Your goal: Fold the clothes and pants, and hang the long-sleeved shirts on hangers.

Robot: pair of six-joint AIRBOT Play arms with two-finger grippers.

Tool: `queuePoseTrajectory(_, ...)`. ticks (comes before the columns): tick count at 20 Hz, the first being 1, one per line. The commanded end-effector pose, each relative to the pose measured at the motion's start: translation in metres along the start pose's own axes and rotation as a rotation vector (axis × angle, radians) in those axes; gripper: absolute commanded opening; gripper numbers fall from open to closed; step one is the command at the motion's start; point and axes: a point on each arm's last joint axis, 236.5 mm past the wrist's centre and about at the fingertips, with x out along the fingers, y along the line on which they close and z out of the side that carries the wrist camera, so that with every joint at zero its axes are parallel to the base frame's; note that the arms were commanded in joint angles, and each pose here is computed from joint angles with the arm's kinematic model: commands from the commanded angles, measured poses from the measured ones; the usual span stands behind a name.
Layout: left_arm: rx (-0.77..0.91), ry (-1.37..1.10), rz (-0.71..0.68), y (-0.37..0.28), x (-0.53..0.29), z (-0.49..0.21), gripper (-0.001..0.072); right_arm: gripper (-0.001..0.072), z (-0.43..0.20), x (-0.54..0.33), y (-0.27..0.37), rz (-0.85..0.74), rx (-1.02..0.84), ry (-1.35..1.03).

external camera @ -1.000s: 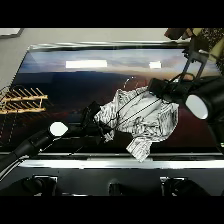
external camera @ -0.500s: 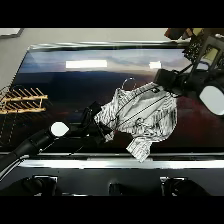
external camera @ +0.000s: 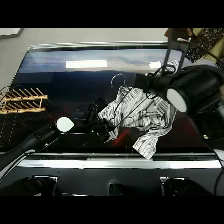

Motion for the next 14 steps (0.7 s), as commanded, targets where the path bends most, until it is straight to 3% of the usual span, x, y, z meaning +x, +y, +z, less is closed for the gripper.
queuePoseTrajectory(1,0.002,-0.011,-0.001,0.0,0.001,0.006,0.0018,0.0031,-0.005,0.003,0.011,0.018,-0.001,0.007)
queuePoseTrajectory(8,-0.005,-0.012,0.001,0.001,0.001,0.006,0.0019,0.003,-0.013,-0.013,0.014,0.062,0.021,0.044)
queuePoseTrajectory(14,-0.006,0.088,-0.072,-0.015,-0.004,-0.017,0.0018,0.003,0.014,-0.038,-0.029,-0.065,0.011,-0.078)
